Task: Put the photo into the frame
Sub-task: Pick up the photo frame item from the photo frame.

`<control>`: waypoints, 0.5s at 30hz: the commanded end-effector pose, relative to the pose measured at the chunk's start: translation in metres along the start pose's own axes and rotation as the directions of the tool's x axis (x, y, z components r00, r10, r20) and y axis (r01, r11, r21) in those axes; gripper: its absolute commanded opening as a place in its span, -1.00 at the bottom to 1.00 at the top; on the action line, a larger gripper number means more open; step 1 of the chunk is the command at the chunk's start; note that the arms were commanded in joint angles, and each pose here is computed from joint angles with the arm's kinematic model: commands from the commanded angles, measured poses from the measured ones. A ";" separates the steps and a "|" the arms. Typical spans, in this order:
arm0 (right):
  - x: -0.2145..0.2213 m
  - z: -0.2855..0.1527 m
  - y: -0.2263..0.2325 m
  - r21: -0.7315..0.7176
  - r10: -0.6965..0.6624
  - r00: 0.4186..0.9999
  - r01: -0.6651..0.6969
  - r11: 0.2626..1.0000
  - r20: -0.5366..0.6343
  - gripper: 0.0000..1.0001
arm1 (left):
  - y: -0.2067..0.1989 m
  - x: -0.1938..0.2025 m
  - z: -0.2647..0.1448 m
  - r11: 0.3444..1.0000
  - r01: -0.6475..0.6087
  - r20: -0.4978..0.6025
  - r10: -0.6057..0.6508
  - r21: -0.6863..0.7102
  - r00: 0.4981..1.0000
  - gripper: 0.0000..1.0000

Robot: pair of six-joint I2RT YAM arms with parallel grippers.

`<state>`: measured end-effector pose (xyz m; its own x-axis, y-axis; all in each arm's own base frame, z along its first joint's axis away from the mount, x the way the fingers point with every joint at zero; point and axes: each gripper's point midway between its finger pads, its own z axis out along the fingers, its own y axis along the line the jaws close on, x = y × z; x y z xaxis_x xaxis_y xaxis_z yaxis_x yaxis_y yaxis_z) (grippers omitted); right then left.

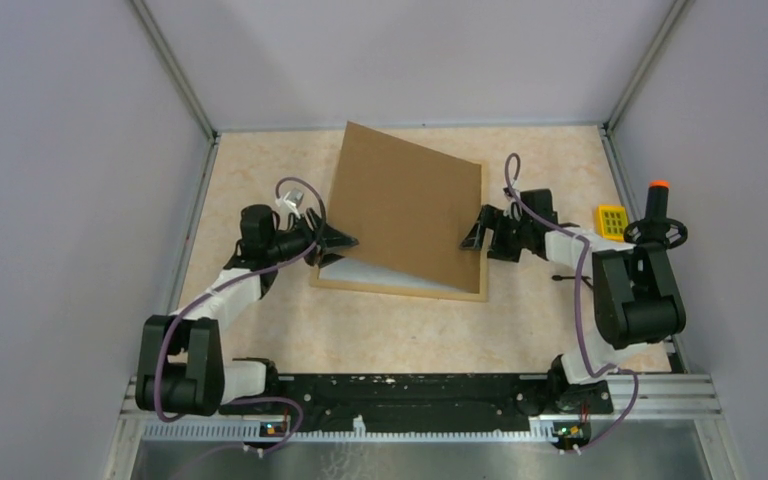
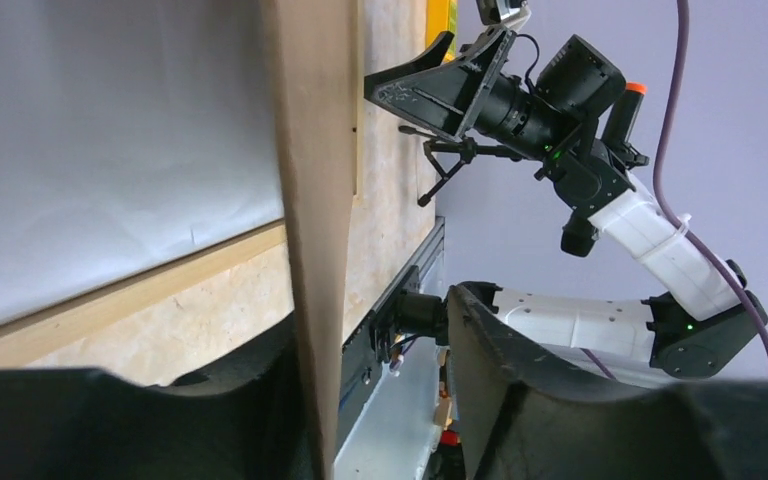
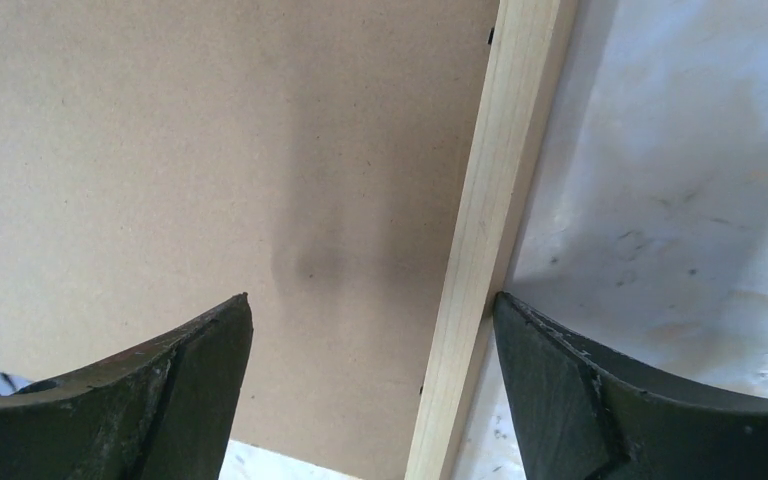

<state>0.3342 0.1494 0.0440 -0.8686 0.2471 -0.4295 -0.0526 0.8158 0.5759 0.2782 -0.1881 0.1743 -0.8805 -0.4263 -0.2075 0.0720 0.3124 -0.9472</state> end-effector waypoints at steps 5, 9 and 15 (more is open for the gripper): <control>0.034 -0.007 0.011 -0.032 0.048 0.991 -0.052 0.998 -0.124 0.74 | -0.009 -0.016 0.003 0.993 -0.114 0.003 0.114 -0.034 0.993 -0.30; 0.024 -0.014 -0.007 0.094 0.007 0.995 0.003 0.996 -0.104 0.84 | 0.002 -0.021 0.004 0.988 -0.119 0.004 0.120 -0.095 0.993 -0.64; -0.022 -0.051 -0.017 0.315 -0.098 0.995 0.096 0.944 -0.010 0.98 | -0.004 -0.028 0.006 0.990 -0.139 0.009 0.139 -0.035 0.990 -1.00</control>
<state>0.3190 0.1347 0.0434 -0.9020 0.2014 -0.3819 0.0053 0.8897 0.4566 0.2939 -0.1826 0.1613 -0.8809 -0.4062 -0.2430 0.0601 0.4133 -0.9086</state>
